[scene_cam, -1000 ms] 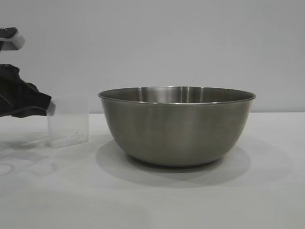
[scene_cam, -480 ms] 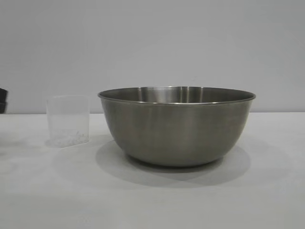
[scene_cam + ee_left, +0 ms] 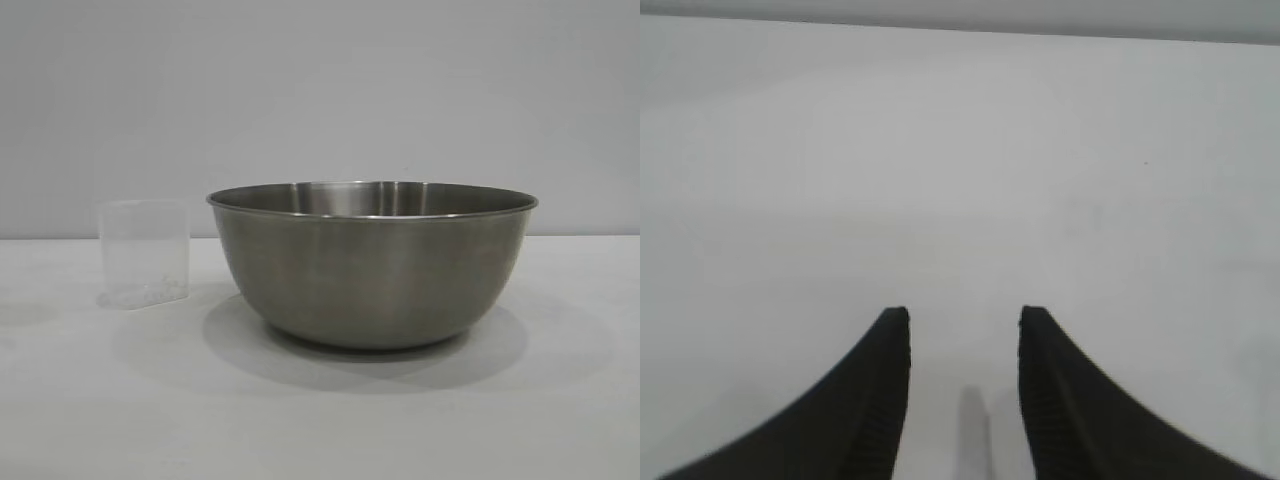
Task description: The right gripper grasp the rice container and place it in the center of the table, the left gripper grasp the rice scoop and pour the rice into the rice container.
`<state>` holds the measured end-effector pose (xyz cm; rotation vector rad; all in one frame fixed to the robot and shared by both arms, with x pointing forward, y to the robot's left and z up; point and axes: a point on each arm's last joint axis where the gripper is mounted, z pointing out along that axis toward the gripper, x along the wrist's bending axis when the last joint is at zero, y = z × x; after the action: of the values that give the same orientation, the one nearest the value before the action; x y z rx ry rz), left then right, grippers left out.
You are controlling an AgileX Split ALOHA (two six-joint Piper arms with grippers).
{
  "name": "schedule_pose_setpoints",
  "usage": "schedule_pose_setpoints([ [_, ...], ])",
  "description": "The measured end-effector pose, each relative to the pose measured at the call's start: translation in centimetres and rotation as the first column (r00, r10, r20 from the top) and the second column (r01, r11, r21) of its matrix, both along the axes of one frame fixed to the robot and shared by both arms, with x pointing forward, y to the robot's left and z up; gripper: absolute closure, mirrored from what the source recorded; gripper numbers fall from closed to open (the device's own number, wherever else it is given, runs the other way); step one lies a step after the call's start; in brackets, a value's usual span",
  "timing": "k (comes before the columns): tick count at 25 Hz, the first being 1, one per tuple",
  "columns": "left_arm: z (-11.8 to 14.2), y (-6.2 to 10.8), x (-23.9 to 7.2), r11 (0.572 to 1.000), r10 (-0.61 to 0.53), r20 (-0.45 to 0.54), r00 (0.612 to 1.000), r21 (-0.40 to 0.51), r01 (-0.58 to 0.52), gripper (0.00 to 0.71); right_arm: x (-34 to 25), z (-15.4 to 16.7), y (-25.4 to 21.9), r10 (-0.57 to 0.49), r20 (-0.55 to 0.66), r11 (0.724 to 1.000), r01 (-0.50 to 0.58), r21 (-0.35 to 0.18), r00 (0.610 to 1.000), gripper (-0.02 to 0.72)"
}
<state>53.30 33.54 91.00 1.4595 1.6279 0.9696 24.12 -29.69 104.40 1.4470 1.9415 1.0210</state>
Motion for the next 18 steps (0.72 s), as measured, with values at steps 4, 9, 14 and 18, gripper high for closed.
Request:
schedule_pose_setpoints([
  [4,4.4,-0.1,-1.9,1.0,0.015,-0.043,0.999,0.013,-0.014,0.485,0.0,0.0,0.0,0.0,0.0,1.0,0.0,0.0,1.0,0.326],
  [9,9.4,-0.3,-5.7,0.999,0.035,-0.061,0.998,0.029,-0.033,0.485,0.0,0.0,0.0,0.0,0.0,1.0,0.0,0.0,1.0,0.326],
  [14,12.9,-0.8,-10.7,0.998,0.063,-0.088,0.994,0.028,-0.061,0.485,0.0,0.0,0.0,0.0,0.0,1.0,0.0,0.0,1.0,0.326],
  [18,14.7,-1.2,-14.6,0.997,0.08,-0.078,0.994,0.006,-0.08,0.485,0.0,0.0,0.0,0.0,0.0,1.0,0.0,0.0,1.0,0.326],
])
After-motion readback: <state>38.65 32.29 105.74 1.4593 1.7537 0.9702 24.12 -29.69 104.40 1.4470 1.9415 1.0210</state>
